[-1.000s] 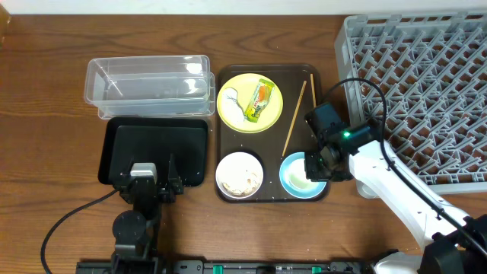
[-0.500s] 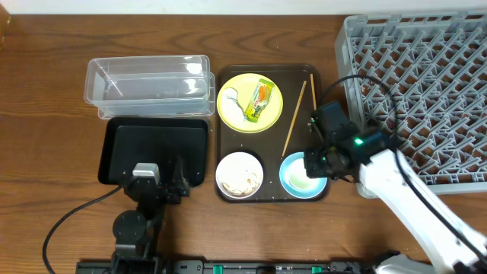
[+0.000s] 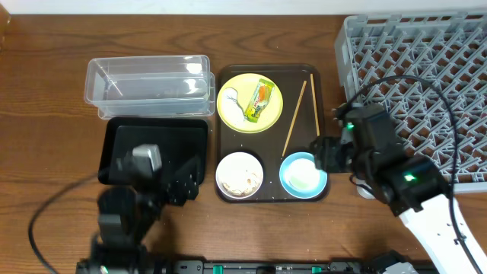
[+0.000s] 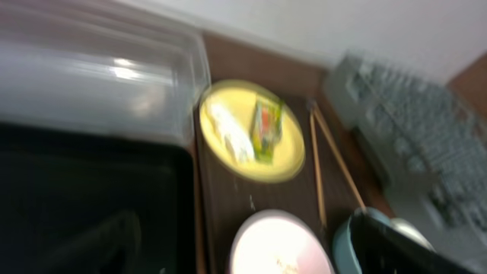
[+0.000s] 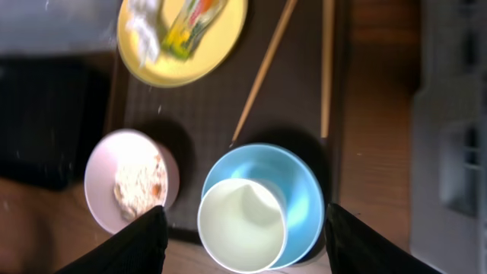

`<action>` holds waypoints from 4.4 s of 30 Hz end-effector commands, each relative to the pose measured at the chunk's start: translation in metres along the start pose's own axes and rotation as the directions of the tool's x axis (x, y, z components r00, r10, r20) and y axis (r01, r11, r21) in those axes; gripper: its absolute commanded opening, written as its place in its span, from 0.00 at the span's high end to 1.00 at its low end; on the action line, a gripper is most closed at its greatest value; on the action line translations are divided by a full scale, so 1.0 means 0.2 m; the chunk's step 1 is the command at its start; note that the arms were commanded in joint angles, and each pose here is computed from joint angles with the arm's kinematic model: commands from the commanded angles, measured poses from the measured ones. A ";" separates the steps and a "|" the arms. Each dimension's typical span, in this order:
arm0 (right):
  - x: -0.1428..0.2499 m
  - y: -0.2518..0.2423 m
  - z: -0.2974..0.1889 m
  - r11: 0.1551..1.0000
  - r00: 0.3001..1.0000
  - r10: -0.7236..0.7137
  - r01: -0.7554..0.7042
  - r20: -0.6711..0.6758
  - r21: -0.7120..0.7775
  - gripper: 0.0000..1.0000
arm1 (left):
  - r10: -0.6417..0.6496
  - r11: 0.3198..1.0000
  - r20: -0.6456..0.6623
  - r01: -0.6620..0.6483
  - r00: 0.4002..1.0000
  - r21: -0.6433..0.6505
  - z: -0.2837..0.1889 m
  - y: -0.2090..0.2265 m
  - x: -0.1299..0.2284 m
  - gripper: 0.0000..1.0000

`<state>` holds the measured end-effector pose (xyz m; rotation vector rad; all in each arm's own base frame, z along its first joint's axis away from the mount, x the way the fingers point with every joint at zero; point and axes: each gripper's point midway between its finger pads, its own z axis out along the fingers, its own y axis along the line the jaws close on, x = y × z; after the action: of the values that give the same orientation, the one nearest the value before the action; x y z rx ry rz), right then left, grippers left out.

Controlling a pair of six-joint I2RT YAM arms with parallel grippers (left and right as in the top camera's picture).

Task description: Sort waste into correct bins and load items into the dishwasher rack

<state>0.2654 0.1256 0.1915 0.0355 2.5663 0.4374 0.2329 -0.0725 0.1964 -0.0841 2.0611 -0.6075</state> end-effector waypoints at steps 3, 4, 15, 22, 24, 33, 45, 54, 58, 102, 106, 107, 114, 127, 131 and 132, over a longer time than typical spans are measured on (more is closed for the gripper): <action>-0.06 -0.13 -0.05 0.986 0.985 0.167 -0.168 0.033 0.019 0.35 | -0.122 0.992 -0.307 0.126 0.944 -0.009 0.10 -0.11 -0.06 0.10; -0.05 -0.16 -0.05 0.980 0.980 0.196 -0.197 0.027 0.026 0.35 | -0.140 0.990 -0.367 0.141 0.920 -0.025 0.13 -0.13 -0.07 0.10; 0.01 -0.31 -0.08 0.962 0.963 0.268 -0.266 -0.030 0.069 0.34 | -0.134 0.944 -0.643 0.294 0.754 0.147 0.40 -0.42 0.01 0.26; 0.02 -0.31 -0.08 0.960 0.962 0.272 -0.268 -0.040 0.075 0.34 | 0.126 0.992 -0.663 -0.101 0.738 0.077 0.50 -0.50 0.31 0.28; 0.02 -0.31 -0.08 0.961 0.962 0.271 -0.268 -0.039 0.074 0.34 | 0.215 0.975 -0.659 -0.194 0.720 0.106 0.53 -0.58 0.40 0.27; 0.01 -0.31 -0.08 0.961 0.962 0.271 -0.268 -0.036 0.073 0.34 | 0.367 0.927 -0.653 -0.316 0.663 0.200 0.67 -0.78 0.69 0.35; -0.01 -0.30 -0.08 0.960 0.961 0.276 -0.275 -0.019 0.056 0.33 | 0.385 0.919 -0.670 -0.327 0.634 0.219 0.74 -0.80 0.81 0.92; -0.04 -0.16 -0.08 0.989 0.995 0.100 -0.102 -0.029 -0.109 0.31 | 0.219 0.966 -0.598 -0.086 0.771 0.244 0.63 -0.88 0.41 0.94; -0.09 0.04 -0.13 0.940 0.999 -0.049 0.053 0.022 -0.336 0.32 | 0.141 0.906 -0.609 0.146 0.780 0.397 0.51 -0.90 0.18 0.94; -0.25 0.42 -0.40 0.640 0.929 -0.201 0.364 0.310 -0.676 0.52 | 0.192 0.459 -0.611 0.480 0.768 0.748 0.11 -0.95 -0.23 0.25; -0.32 0.06 -0.34 0.860 0.976 0.035 0.080 0.215 -0.503 0.53 | 0.192 0.459 -0.611 0.480 0.768 0.748 0.11 -0.95 -0.23 0.24; -0.32 -0.05 -0.32 0.898 0.975 0.114 -0.020 0.189 -0.439 0.54 | 0.192 0.459 -0.610 0.480 0.768 0.748 0.11 -0.95 -0.23 0.23; -0.03 -0.71 -0.26 0.832 0.842 0.524 -0.538 0.127 0.134 0.56 | 0.192 0.459 -0.610 0.480 0.769 0.748 0.11 -0.95 -0.23 0.23; 0.07 -0.90 0.00 0.738 0.762 0.647 -0.611 -0.042 0.285 0.52 | 0.191 0.460 -0.612 0.481 0.768 0.747 0.11 -0.94 -0.22 0.23; 0.08 -0.91 0.08 0.705 0.712 0.697 -0.659 -0.084 0.262 0.50 | 0.191 0.460 -0.612 0.481 0.767 0.746 0.12 -0.94 -0.22 0.23; 0.08 -0.90 0.09 0.696 0.697 0.710 -0.674 -0.099 0.248 0.47 | 0.191 0.460 -0.612 0.481 0.767 0.746 0.12 -0.94 -0.22 0.23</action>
<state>0.2750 -0.0361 0.1186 1.0202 2.6918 0.4266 0.2458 -0.2334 0.2973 0.6014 2.0963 -2.0164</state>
